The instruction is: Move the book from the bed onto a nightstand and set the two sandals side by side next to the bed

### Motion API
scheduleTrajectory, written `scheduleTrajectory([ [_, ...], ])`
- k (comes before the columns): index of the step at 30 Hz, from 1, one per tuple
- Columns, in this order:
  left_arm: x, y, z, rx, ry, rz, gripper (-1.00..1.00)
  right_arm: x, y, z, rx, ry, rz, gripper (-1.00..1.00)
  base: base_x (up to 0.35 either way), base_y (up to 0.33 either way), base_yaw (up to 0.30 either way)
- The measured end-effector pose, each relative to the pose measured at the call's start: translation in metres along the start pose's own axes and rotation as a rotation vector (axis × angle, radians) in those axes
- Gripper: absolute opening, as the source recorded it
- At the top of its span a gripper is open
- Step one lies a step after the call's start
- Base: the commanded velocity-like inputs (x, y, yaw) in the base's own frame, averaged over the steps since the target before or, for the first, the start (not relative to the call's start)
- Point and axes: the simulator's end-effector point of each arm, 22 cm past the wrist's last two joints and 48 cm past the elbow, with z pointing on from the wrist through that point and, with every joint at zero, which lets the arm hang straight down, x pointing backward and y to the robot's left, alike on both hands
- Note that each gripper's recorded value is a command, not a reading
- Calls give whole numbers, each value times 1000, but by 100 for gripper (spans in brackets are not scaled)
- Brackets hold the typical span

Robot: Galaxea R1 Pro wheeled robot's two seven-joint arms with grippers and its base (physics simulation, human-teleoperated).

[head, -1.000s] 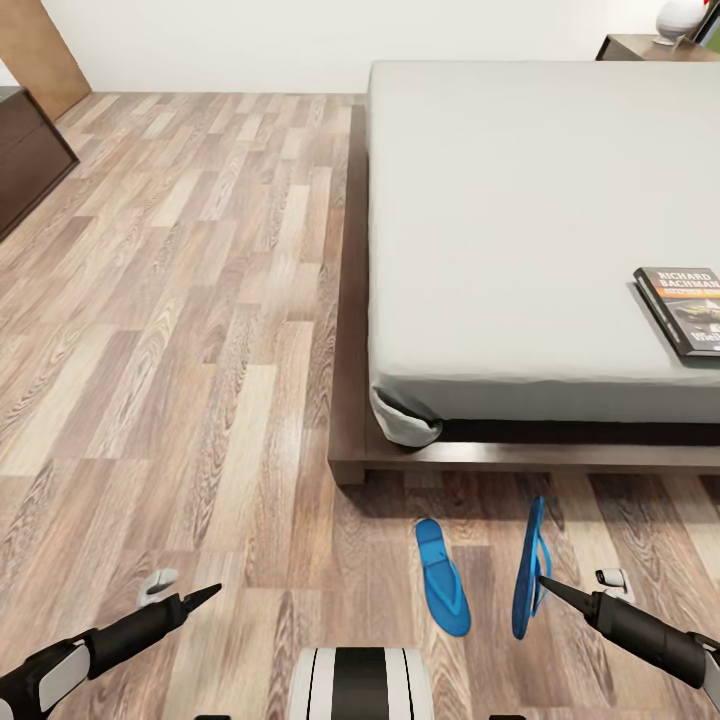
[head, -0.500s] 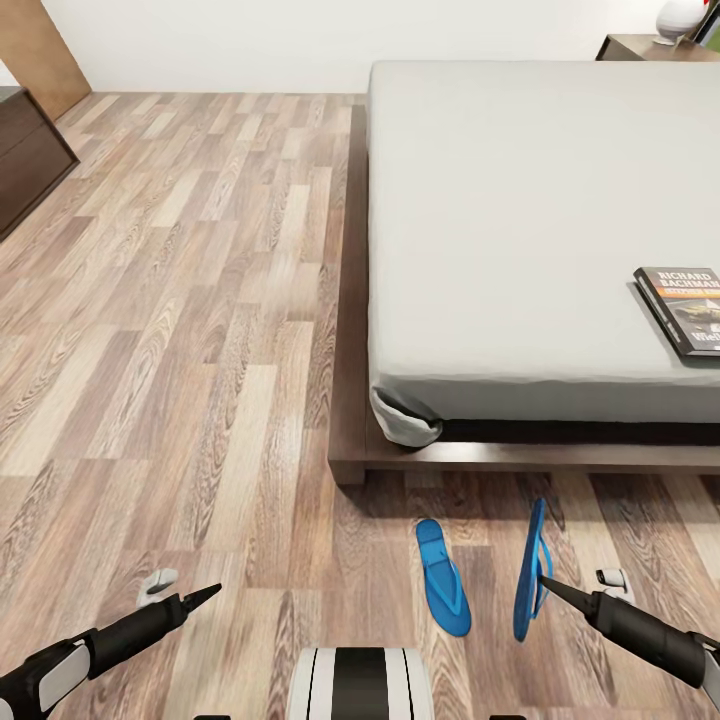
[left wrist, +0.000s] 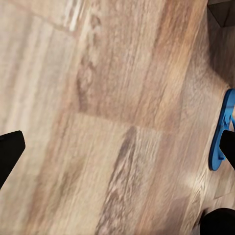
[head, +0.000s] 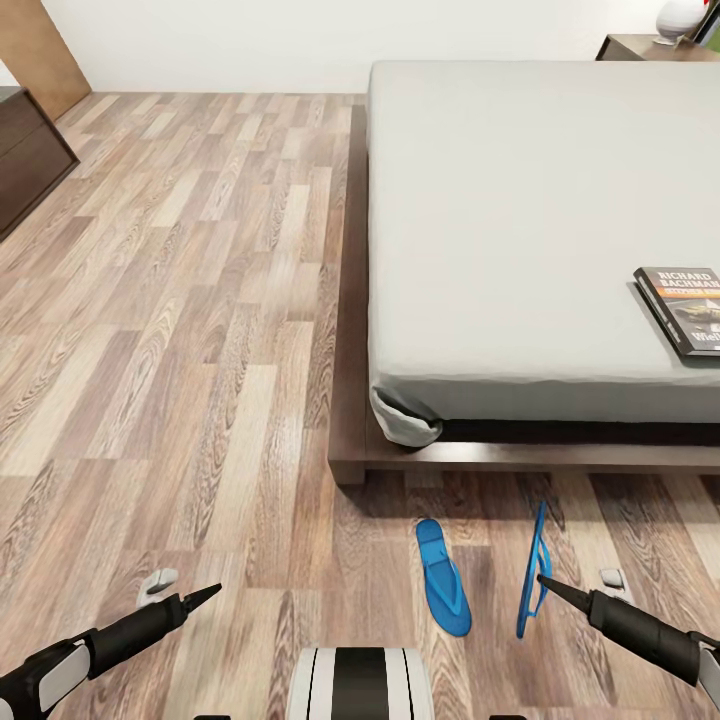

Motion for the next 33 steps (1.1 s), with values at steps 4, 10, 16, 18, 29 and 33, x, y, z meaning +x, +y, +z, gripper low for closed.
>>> scheduleTrajectory([
  [4,0,0,0,0,1,0,100,0,-8,0,37,1,-1,-100,0,0,0],
  [10,0,0,0,1,0,0,100,0,-12,0,54,-1,0,-100,0,0,0],
  [16,0,0,0,1,0,0,100,-1,-32,-1,150,1,-7,-100,0,0,0],
  [18,0,0,0,1,-1,0,100,-1,-35,-2,164,1,-8,-100,0,0,0],
  [29,0,0,0,1,1,0,100,8,-44,-4,203,46,-27,-100,0,0,0],
  [33,0,0,0,0,1,0,100,16,-50,-6,230,85,-44,-100,0,0,0],
])
